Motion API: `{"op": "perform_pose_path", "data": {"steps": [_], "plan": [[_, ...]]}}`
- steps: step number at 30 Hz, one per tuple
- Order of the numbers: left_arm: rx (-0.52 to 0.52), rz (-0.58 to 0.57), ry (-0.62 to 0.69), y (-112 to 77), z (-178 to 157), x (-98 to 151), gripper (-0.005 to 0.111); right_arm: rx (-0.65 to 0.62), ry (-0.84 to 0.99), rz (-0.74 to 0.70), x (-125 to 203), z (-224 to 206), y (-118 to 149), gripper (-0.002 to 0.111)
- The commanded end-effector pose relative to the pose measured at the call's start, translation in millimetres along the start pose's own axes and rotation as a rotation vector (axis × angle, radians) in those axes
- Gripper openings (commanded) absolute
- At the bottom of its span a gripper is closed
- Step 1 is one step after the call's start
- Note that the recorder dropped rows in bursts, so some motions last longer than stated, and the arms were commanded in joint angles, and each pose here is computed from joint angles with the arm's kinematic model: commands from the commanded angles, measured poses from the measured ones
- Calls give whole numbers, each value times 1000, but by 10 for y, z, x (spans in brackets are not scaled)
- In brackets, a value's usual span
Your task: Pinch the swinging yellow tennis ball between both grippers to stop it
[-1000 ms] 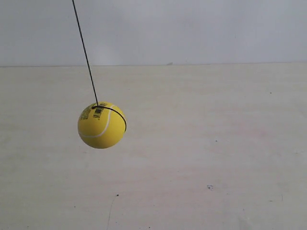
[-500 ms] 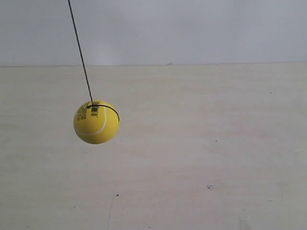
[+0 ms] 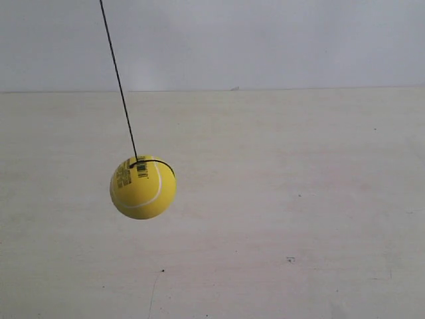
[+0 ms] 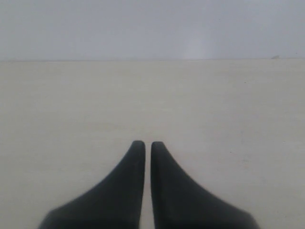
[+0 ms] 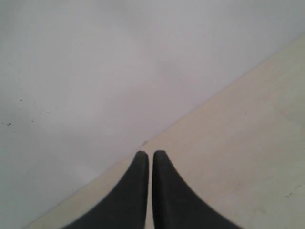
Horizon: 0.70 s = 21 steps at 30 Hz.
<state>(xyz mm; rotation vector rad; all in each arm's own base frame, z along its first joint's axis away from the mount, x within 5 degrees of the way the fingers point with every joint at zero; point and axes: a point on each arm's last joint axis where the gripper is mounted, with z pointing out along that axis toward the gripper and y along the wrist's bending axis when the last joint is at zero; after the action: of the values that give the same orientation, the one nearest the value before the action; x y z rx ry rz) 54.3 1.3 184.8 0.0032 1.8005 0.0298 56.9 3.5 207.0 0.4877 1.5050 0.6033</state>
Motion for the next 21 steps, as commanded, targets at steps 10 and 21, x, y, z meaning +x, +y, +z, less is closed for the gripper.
{"op": "perform_pose_path", "data": {"steps": [10, 21], "plan": [[-2, 6, -7, 1, -2, -3, 5, 212, 151, -6, 135, -36, -190, 0], [-2, 6, -7, 1, -2, -3, 5, 210, 150, -6, 134, -36, -188, 0]]}}
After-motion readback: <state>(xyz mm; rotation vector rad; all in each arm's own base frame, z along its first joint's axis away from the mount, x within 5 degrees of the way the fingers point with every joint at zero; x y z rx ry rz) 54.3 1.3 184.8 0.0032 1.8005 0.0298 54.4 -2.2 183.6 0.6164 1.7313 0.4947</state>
